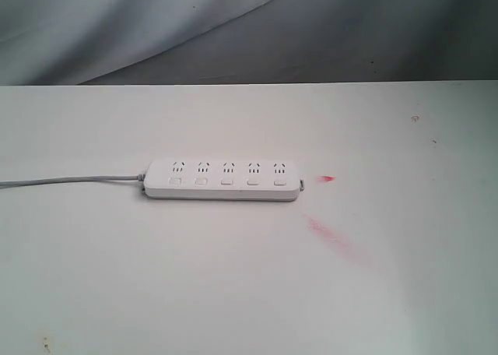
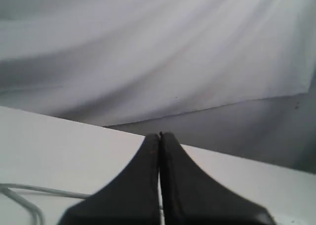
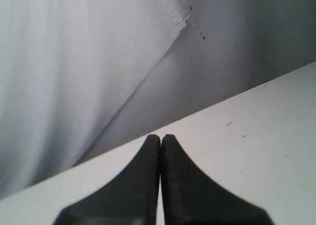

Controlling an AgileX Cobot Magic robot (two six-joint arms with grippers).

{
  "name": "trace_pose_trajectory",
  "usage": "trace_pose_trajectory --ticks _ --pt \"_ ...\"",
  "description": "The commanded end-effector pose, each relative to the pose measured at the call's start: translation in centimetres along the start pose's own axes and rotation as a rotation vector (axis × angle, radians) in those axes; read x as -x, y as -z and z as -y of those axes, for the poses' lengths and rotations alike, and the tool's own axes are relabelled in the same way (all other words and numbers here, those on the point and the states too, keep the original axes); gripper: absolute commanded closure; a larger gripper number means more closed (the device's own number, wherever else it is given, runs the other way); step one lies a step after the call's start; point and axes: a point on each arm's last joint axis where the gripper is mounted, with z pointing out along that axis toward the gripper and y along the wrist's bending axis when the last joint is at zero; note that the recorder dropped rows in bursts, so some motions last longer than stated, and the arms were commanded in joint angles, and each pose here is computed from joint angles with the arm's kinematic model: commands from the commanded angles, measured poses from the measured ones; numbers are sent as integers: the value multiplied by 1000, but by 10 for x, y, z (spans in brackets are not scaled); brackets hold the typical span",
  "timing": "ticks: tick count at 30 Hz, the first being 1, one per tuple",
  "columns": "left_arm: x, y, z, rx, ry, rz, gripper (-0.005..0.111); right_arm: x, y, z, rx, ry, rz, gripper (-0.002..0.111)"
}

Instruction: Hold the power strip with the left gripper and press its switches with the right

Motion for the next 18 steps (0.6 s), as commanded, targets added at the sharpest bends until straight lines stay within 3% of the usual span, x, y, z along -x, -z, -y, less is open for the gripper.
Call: trace_pose_trajectory --ticks 1,8,10,14,18 --pt "6 0 5 -13 217 -48 107 5 2 -5 21 -113 -15 108" --pt "40 -18 28 -60 411 -250 107 33 11 -39 165 -277 -135 108" --pt "49 -27 37 -92 385 -337 107 41 11 -48 209 -265 -153 108" --pt "69 -47 56 -177 246 -477 107 64 9 -70 339 -103 -158 108" --pt "80 -71 65 -199 183 -577 107 80 -3 -83 412 5 -188 108"
